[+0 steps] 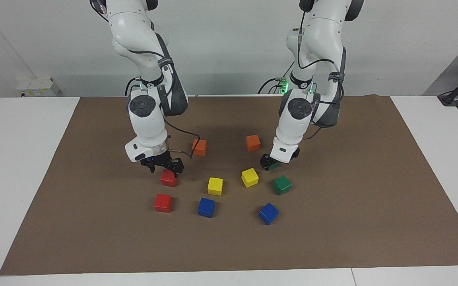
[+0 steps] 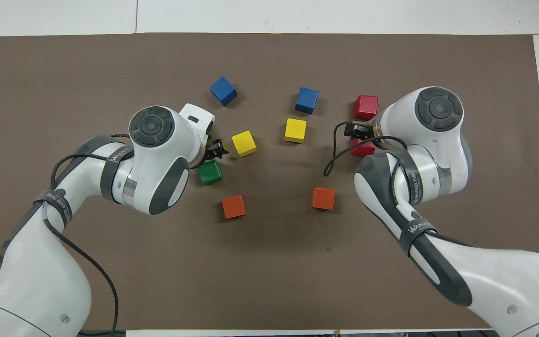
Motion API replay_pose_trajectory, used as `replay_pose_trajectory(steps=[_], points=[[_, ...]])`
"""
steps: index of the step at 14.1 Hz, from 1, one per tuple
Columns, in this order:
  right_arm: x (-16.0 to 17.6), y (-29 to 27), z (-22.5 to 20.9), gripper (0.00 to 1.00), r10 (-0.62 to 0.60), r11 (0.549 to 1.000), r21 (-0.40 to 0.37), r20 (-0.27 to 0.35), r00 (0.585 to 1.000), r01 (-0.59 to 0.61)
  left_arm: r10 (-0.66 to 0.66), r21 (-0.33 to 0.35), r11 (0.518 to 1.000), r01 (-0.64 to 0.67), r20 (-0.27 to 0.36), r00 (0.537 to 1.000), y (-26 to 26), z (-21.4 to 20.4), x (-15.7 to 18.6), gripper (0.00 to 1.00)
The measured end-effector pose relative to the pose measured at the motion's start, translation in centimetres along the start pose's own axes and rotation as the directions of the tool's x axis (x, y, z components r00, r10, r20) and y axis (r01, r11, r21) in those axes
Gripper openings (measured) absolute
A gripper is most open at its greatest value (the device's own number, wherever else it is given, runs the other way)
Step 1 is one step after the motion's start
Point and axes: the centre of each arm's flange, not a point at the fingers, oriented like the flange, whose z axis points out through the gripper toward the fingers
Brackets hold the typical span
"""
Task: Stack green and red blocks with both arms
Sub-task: 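Close the left gripper on the green cube while the right gripper grasps red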
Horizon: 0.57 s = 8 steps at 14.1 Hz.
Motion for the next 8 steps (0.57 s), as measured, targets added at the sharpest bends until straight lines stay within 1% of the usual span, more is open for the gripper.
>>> replay_pose_trajectory(steps=[4, 7, 8], points=[[0.1, -0.1, 1.4, 1.00, 0.000, 1.000, -0.002, -0.001, 1.000, 0.000, -0.023, -0.005, 1.000, 0.023, -0.004, 1.000, 0.5, 1.8, -1.7, 1.00], [0.2, -0.3, 2.3, 1.00, -0.001, 1.000, 0.002, -0.010, 1.000, 0.001, -0.036, 0.000, 0.999, 0.036, 0.001, 0.999, 0.1, 2.7, -2.2, 1.00], [0.2, -0.3, 2.6, 1.00, -0.001, 1.000, 0.003, -0.011, 1.000, 0.001, -0.049, 0.001, 0.999, 0.049, 0.002, 0.999, 0.1, 2.7, -2.2, 0.91]])
